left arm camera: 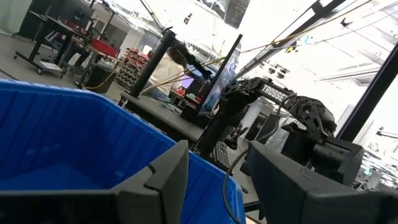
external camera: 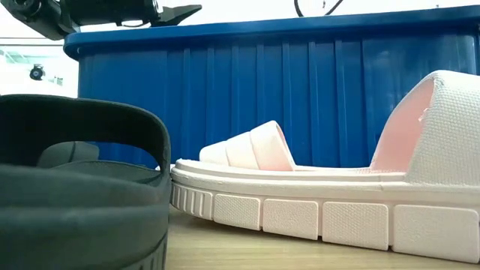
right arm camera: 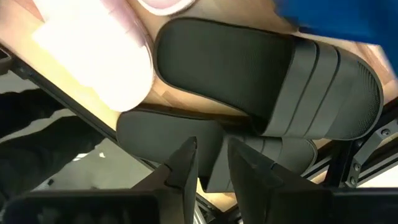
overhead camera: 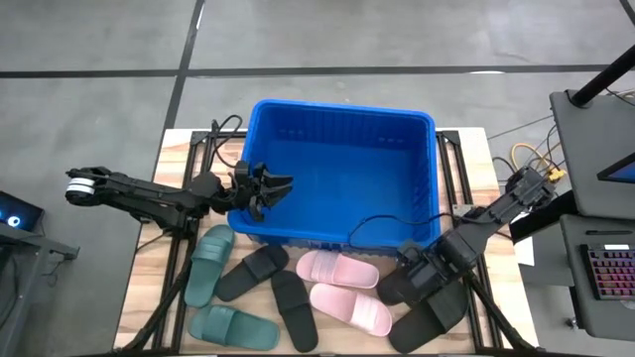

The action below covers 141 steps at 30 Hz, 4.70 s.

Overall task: Pick and place slides into bin
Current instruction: Put the top right black slide into the blue bin

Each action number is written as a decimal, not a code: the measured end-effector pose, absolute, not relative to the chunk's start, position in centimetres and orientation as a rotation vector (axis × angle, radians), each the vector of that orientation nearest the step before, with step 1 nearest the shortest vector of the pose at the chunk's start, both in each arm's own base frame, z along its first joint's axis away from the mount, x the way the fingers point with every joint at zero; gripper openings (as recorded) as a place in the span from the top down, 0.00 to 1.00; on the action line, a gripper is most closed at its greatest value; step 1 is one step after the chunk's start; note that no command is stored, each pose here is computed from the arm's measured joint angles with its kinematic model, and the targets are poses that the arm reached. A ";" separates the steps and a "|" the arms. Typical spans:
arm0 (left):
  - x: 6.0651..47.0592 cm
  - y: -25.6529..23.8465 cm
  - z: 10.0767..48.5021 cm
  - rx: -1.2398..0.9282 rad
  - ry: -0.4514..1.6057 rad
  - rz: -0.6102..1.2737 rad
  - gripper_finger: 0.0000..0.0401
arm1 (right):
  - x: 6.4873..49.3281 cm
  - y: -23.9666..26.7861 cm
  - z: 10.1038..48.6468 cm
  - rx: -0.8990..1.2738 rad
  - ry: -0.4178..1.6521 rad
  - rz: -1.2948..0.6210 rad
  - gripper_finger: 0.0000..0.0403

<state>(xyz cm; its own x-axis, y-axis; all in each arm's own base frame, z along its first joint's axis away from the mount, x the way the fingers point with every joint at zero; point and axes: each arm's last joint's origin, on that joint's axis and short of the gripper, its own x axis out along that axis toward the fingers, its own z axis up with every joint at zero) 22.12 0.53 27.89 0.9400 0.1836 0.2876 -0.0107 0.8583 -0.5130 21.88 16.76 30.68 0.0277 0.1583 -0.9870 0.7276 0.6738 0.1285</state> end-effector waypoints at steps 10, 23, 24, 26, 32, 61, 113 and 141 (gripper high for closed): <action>22.1 0.6 27.9 -0.531 -0.339 0.112 0.62 | 21.8 18.2 28.5 0.660 1.604 -0.629 0.61; 22.1 0.6 27.9 -0.531 -0.339 0.111 0.62 | 22.5 18.8 26.8 0.622 1.648 -0.693 0.60; 22.1 0.6 27.9 -0.531 -0.339 0.111 0.62 | 22.6 18.9 26.7 0.617 1.649 -0.703 0.60; 22.1 0.6 27.9 -0.531 -0.339 0.111 0.62 | 22.6 18.9 26.4 0.610 1.656 -0.738 0.60; 22.1 0.6 27.9 -0.532 -0.339 0.111 0.62 | 22.5 19.0 25.7 0.574 1.678 -0.823 0.58; 22.1 0.6 27.9 -0.540 -0.340 0.110 0.62 | 23.1 20.8 21.9 0.390 1.717 -0.894 0.56; 22.1 0.6 27.9 -0.531 -0.339 0.111 0.62 | 21.3 20.2 18.0 0.242 1.659 -0.957 0.56; 22.1 0.6 27.9 -0.531 -0.339 0.111 0.62 | 20.7 19.7 16.9 0.265 1.636 -1.045 0.65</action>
